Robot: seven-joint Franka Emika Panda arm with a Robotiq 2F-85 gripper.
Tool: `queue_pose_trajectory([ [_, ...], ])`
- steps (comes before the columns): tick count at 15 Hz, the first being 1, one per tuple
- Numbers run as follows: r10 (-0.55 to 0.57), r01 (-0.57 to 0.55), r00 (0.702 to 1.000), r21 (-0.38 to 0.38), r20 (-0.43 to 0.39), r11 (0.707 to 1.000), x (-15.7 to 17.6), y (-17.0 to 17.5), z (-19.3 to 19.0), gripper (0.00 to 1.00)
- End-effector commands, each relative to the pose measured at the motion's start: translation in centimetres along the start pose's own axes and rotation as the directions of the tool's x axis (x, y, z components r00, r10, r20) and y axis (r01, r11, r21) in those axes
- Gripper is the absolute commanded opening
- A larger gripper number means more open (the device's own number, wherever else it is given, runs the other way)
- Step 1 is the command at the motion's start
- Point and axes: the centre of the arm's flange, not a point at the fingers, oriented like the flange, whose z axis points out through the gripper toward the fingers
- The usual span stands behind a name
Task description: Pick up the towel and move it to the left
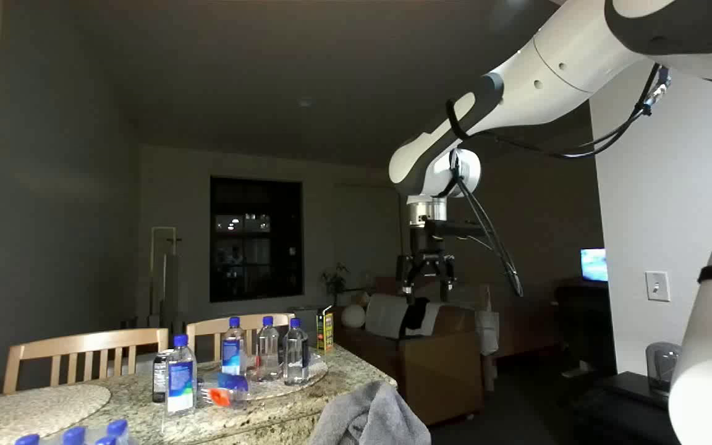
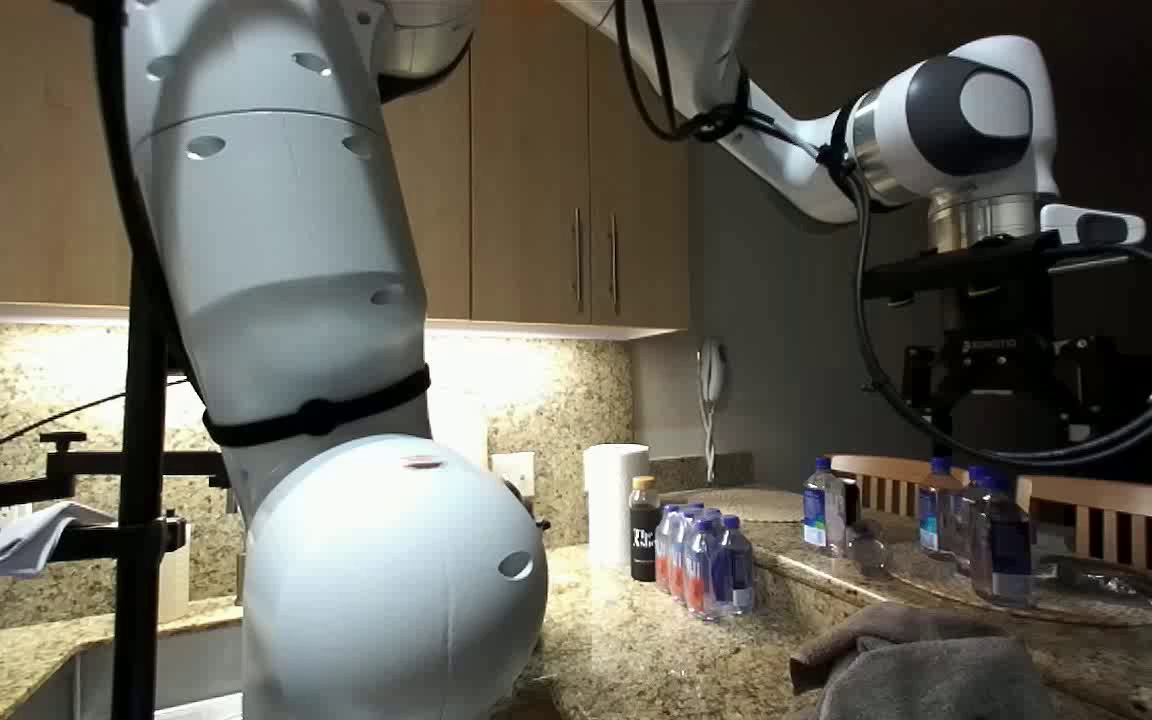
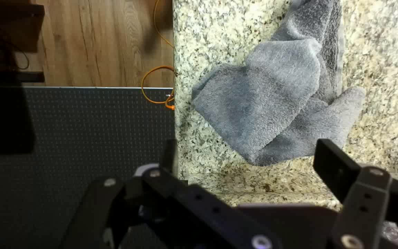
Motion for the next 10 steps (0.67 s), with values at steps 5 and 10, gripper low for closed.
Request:
queue_pose_trajectory([
  [5, 0.0, 0.0, 1.0, 0.0, 0.0, 1.0, 0.0, 0.01, 0.0, 1.0],
  [10, -0.021, 0.022, 0.999, 0.036, -0.031, 0.999, 0.93, -0.02, 0.64, 1.0],
])
